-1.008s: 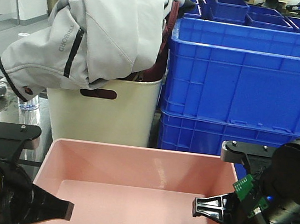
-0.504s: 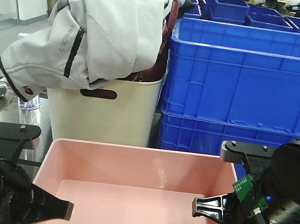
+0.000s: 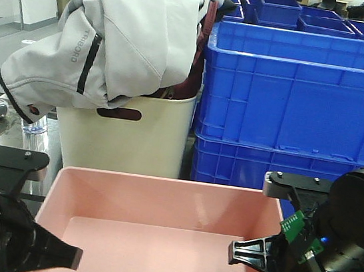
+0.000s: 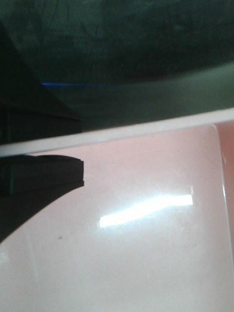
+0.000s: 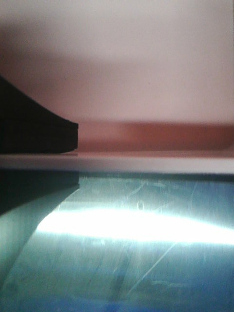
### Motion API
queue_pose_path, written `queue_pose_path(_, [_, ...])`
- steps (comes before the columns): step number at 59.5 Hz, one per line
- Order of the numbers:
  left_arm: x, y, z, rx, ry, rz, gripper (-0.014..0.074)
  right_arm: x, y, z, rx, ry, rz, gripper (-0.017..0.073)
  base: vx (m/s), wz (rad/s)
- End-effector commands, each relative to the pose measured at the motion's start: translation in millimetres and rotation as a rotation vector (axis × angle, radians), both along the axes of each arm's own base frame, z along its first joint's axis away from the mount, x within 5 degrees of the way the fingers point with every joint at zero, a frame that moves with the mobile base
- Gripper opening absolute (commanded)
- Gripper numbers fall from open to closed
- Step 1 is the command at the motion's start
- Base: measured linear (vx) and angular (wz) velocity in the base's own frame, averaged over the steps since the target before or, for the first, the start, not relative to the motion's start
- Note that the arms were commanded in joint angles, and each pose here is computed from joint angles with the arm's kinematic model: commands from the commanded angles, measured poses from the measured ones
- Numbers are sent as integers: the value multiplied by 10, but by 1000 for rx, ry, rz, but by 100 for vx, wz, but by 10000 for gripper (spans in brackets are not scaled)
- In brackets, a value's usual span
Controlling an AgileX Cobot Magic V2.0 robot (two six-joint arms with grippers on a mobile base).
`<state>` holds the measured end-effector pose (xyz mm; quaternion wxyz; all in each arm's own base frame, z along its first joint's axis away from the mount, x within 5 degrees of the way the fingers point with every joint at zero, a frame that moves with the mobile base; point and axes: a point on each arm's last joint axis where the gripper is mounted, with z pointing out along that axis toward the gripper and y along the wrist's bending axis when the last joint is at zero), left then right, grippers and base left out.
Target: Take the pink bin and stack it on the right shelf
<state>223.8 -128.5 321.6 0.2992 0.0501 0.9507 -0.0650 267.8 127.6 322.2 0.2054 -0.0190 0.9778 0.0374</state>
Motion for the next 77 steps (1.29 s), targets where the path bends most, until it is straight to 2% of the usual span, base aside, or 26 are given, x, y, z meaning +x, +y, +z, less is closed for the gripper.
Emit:
queue_pose_path(1, [62,89,210,-6,-124,-5,78,60,65,211,79,-111,47,11,0,0])
queue_pose_path(7, [176,205,134,59,-104,28,85,136,143,152,103,-56,40,28,0,0])
queue_pose_path(12, [236,233,82,97,-94,7,106,187,192,67,109,-9,35,55,0,0])
queue_pose_path(18, [264,247,56,119,-88,-8,160,212,228,-27,112,43,30,113,0,0])
queue_pose_path(25, [271,253,55,122,-90,-11,300,226,257,-45,129,46,34,224,0,0])
queue_pose_path(34, [239,267,122,114,-97,-9,528,197,239,67,136,-19,79,410,0,0])
queue_pose_path(39, [179,290,235,109,-83,-4,590,137,200,209,145,-83,97,487,0,0])
queue_pose_path(43, [68,297,419,80,-103,-42,616,44,148,366,145,-147,138,524,0,0])
queue_pose_path(48, [-149,296,639,39,-161,-150,608,-157,41,572,131,-230,212,540,0,0])
queue_pose_path(49, [-214,303,687,15,-176,-167,605,-197,20,601,131,-245,222,540,0,0])
queue_pose_path(53, [-401,312,784,-32,-207,-241,591,-420,-88,721,111,-313,301,540,0,0])
queue_pose_path(60, [-793,389,886,-113,-284,-370,558,-812,-290,806,71,-398,394,535,0,0])
queue_pose_path(66, [-1064,471,849,-170,-339,-427,534,-1162,-473,781,48,-458,441,527,0,0])
queue_pose_path(70, [-1235,543,773,-200,-364,-437,519,-1392,-593,714,41,-492,458,523,0,0])
queue_pose_path(77, [-1482,677,584,-212,-385,-437,496,-1748,-782,540,28,-547,481,508,0,0])
